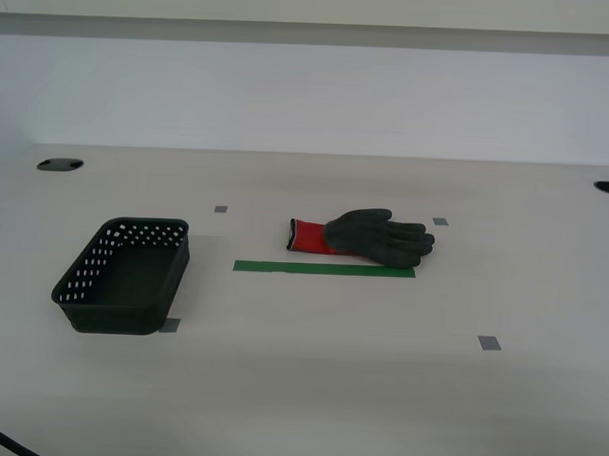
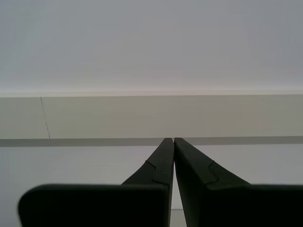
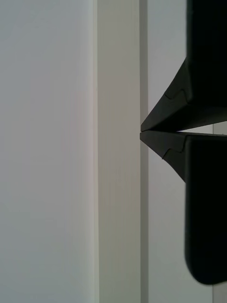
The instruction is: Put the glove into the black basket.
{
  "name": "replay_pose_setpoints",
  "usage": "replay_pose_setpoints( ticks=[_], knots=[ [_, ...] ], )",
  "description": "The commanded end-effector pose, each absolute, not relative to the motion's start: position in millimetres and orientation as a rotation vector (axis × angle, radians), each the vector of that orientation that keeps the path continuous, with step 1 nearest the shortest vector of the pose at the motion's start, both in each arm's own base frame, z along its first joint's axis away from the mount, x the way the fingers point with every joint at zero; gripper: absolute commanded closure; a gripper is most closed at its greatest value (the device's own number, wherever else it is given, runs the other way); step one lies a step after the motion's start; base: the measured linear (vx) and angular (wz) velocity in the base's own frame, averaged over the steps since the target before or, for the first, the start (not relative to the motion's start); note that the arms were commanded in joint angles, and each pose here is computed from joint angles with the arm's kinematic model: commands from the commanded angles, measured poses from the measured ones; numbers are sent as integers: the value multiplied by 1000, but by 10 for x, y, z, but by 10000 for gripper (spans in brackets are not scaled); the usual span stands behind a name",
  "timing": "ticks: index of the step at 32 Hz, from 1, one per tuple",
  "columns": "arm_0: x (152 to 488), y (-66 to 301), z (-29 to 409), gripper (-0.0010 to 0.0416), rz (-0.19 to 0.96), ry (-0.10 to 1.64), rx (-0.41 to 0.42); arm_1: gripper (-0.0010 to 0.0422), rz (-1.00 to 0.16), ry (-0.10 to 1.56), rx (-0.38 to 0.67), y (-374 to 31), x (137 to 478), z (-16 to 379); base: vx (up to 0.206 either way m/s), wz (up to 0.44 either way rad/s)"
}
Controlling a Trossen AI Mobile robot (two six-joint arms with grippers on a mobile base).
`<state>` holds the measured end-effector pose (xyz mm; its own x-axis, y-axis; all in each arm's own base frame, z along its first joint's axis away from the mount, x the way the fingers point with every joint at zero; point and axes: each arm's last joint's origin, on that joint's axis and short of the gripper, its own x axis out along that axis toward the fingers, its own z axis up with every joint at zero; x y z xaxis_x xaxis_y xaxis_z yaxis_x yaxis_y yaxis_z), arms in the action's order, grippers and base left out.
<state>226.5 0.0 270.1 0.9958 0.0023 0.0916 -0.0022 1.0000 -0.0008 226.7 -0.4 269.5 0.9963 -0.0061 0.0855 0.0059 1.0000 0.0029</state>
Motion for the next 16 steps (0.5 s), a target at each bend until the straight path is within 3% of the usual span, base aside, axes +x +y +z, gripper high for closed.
replay_pose_setpoints(
  ticks=[1, 16],
  knots=[
    [2265, 0, 2708, 405, 3, -96, -1, 412, -7, -91, 4, -3, 2266, 2701, 0, 0],
    [2265, 0, 2708, 405, 3, -96, 0, 412, -7, -91, 4, -3, 2266, 2702, 0, 0]
  ],
)
